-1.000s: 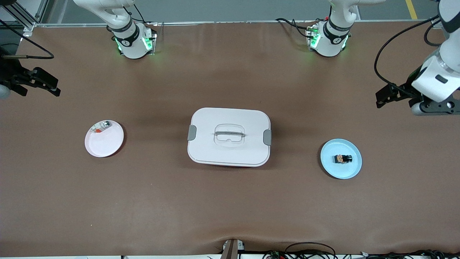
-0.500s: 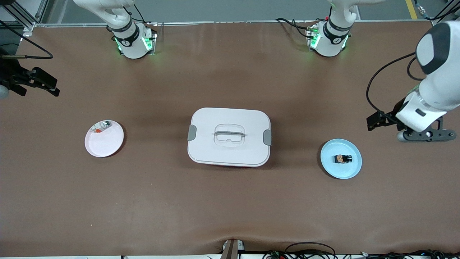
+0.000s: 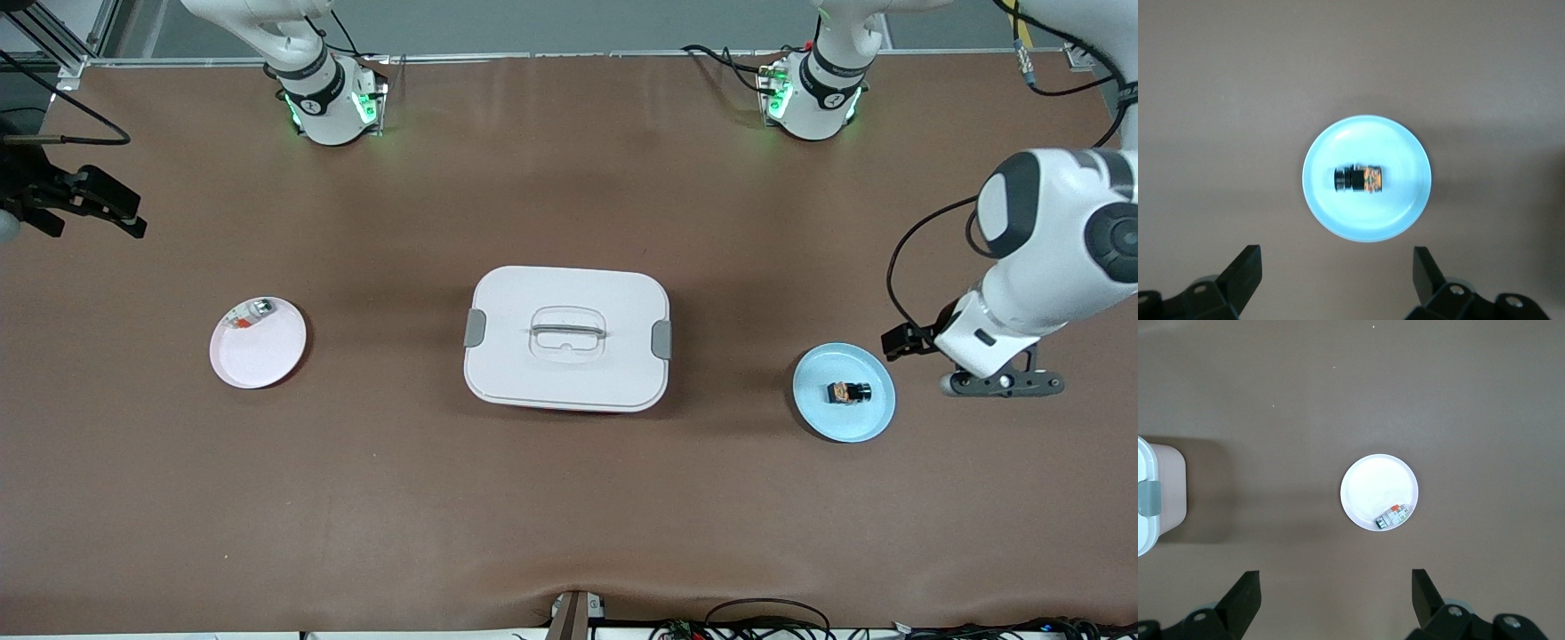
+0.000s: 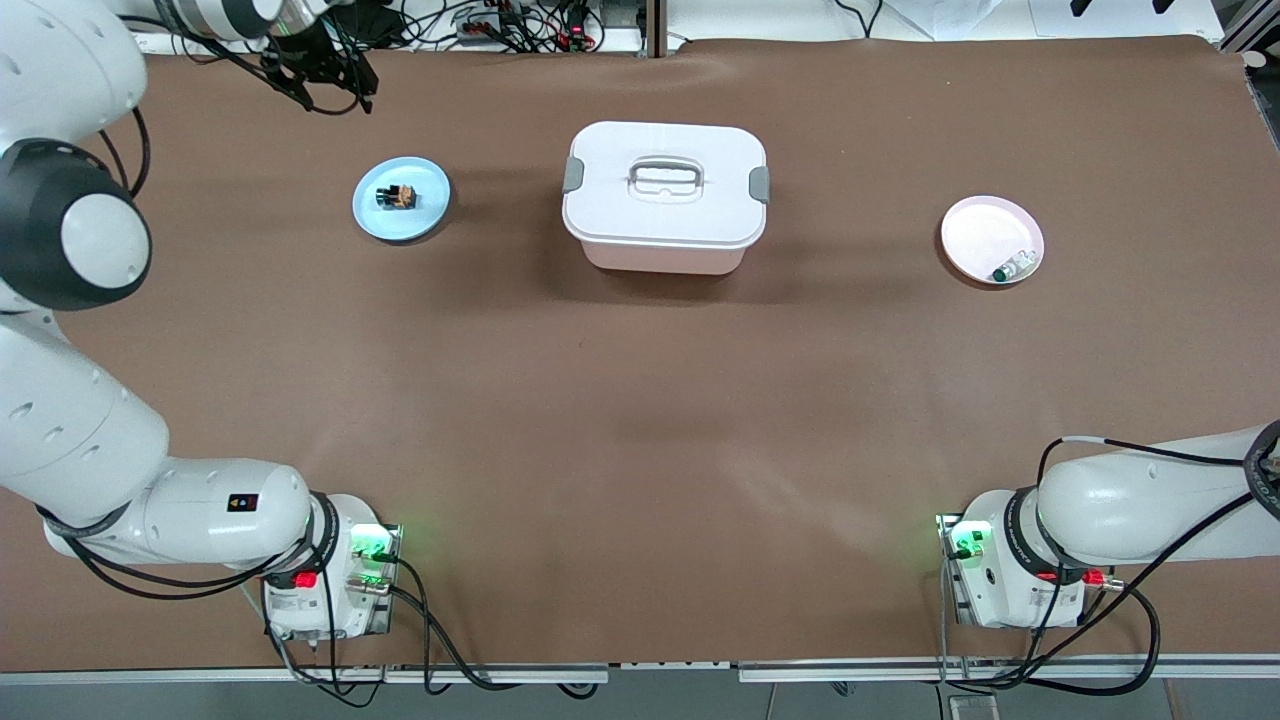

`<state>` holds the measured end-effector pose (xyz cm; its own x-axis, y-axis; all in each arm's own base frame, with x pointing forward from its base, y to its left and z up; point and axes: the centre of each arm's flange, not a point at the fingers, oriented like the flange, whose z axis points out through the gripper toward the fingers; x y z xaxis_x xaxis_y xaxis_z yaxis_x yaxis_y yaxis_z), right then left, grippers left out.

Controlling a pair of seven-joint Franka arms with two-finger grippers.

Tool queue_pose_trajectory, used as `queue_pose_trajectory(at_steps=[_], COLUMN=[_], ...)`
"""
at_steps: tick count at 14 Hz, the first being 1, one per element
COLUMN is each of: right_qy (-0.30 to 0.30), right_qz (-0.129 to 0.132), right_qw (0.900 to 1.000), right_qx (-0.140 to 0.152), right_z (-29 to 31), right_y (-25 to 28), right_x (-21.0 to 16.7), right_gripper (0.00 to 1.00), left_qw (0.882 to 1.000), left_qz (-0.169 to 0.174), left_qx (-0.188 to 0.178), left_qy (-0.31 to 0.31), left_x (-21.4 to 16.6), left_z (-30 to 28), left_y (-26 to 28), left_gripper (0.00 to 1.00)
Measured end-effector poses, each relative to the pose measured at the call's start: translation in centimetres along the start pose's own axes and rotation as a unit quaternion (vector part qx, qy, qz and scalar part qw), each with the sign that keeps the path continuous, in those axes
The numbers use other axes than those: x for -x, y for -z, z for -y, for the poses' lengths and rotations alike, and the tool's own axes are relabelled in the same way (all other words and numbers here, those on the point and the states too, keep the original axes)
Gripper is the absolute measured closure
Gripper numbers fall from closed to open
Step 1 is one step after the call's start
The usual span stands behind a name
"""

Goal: Transfer orange switch to right arm and place
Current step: 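Move the left gripper down over the orange switch on the blue plate, then close the left gripper on the orange switch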

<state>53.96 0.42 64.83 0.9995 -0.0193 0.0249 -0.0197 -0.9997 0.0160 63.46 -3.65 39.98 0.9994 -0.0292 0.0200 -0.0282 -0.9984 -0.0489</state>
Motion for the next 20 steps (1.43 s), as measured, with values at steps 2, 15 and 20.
queue_pose_trajectory(at_steps=[2, 15, 20], right_qy=[0.0, -0.001, -0.001], right_qz=[-0.001, -0.004, -0.004], right_qw=[1.0, 1.0, 1.0], right_qx=[0.0, 0.0, 0.0], right_z=[0.0, -0.1, -0.1], right_y=[0.1, 0.4, 0.4], right_x=[0.0, 0.0, 0.0], right_gripper=[0.0, 0.0, 0.0], left_qw=[1.0, 1.0, 1.0], left_qz=[-0.001, -0.005, 0.006], left_qx=[0.002, 0.001, 0.002], left_qy=[-0.002, -0.015, -0.016], left_x=[-0.6, -0.6, -0.3], left_z=[-0.2, -0.2, -0.3], left_y=[-2.8, -16.1, -18.3], left_gripper=[0.0, 0.0, 0.0])
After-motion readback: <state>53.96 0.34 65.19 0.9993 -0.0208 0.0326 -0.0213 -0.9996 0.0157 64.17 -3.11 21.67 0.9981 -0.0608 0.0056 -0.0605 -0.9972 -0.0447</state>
